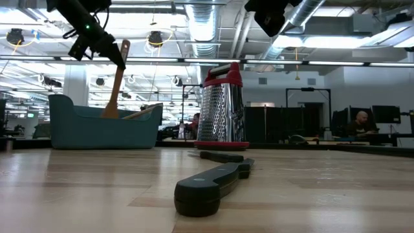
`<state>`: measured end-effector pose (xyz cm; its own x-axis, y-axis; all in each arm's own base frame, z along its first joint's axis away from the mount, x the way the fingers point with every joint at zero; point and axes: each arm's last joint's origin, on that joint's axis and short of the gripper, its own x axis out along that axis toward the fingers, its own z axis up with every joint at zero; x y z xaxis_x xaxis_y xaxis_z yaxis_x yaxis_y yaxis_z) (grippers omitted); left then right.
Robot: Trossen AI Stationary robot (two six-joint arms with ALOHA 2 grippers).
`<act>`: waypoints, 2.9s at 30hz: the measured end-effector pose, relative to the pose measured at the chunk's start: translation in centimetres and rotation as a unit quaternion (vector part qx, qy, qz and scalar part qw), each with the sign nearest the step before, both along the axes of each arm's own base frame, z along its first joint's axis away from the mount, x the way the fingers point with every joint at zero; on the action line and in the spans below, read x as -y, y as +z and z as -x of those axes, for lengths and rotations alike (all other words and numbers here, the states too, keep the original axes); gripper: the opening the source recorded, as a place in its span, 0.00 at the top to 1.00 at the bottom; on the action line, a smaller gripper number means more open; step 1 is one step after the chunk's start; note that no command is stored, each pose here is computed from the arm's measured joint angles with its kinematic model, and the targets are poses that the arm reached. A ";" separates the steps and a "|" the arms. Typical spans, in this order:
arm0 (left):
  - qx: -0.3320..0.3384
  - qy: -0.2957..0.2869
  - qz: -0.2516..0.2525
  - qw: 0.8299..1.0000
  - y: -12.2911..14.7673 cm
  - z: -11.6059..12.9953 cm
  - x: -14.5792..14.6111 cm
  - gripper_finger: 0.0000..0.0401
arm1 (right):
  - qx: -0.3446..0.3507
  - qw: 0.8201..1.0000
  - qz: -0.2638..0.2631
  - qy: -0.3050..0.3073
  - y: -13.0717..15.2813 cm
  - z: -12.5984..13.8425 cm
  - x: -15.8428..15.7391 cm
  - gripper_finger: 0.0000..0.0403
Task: Pick & Place Kitchen Items
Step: Put the brown wooden serving spoon into the blue bin
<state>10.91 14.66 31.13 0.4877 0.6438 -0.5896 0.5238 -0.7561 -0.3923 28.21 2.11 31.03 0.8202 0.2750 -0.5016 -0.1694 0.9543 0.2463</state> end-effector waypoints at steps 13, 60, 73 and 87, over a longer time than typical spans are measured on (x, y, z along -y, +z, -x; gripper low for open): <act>0.025 -0.025 0.022 0.999 -0.1 -0.1 -0.1 0.94 | 0.001 1.000 0.001 0.001 0.0 0.0 0.0 0.68; 0.104 0.021 -0.020 0.994 1.0 0.2 -2.2 0.18 | 0.004 1.000 0.000 0.001 0.1 0.0 0.0 0.68; 0.091 0.012 0.014 0.996 -1.4 -1.8 -5.3 0.15 | 0.002 1.000 0.000 0.000 0.0 0.0 0.0 0.68; 0.086 0.015 0.017 0.996 -2.3 -2.4 -6.4 0.15 | -0.001 1.000 0.000 0.000 0.0 0.0 0.0 0.68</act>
<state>13.33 21.04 28.84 0.5644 0.6400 -0.5214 0.6029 -0.7510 -0.2693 28.19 2.14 31.00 0.8185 0.2759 -0.5039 -0.1695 0.9541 0.2469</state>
